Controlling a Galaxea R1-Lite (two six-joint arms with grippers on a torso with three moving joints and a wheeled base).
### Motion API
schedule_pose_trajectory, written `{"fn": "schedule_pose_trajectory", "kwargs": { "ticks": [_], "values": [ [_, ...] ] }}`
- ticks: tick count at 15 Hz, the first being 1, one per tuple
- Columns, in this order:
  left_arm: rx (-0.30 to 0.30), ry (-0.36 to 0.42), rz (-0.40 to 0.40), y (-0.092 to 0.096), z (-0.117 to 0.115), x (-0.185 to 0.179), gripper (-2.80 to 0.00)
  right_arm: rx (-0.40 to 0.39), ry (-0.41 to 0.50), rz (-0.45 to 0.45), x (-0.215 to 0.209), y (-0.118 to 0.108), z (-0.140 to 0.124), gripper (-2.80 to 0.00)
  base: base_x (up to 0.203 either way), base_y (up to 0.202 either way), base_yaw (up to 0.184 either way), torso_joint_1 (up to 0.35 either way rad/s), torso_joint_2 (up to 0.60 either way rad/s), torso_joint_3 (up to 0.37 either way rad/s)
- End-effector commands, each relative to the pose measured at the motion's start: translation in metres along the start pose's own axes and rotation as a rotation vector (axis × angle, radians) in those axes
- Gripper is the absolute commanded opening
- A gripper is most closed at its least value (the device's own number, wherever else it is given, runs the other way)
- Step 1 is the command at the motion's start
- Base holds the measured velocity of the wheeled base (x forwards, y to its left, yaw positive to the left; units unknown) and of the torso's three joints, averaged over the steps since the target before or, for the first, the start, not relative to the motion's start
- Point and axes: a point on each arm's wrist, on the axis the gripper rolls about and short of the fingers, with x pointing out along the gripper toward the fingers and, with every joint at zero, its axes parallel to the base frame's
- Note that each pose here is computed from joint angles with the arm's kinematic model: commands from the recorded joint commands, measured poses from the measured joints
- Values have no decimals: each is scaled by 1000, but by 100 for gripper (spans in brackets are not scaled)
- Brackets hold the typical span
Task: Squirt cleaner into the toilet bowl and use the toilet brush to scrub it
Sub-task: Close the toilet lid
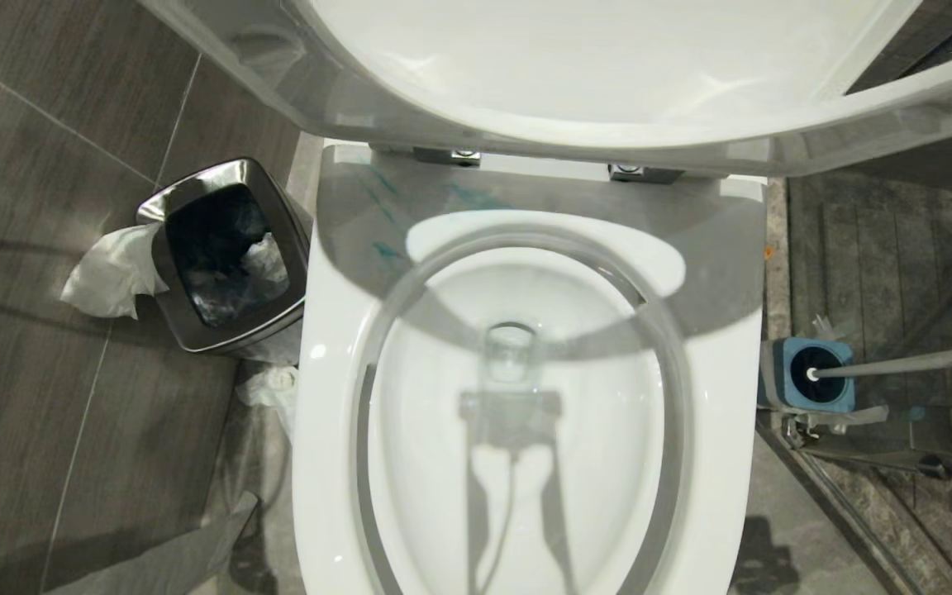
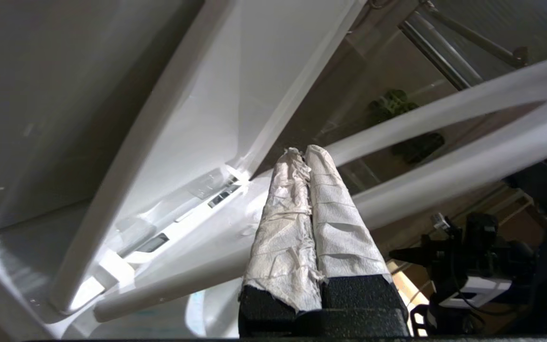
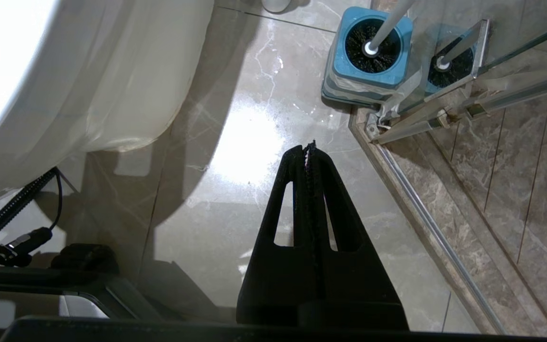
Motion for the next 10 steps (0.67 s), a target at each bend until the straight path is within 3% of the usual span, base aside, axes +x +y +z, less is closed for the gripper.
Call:
{"fn": "schedule_pose_trajectory", "kwargs": {
  "ticks": [1, 5, 10],
  "values": [
    [50, 3, 36, -13, 12, -8, -280, 0, 1, 1, 0, 0, 0, -280, 0, 0, 0, 0, 0, 0],
    [102, -4, 50, -26, 20, -10, -280, 0, 1, 1, 0, 0, 0, -280, 0, 0, 0, 0, 0, 0],
    [112, -28, 56, -28, 22, -10, -280, 0, 1, 1, 0, 0, 0, -280, 0, 0, 0, 0, 0, 0]
  ]
}}
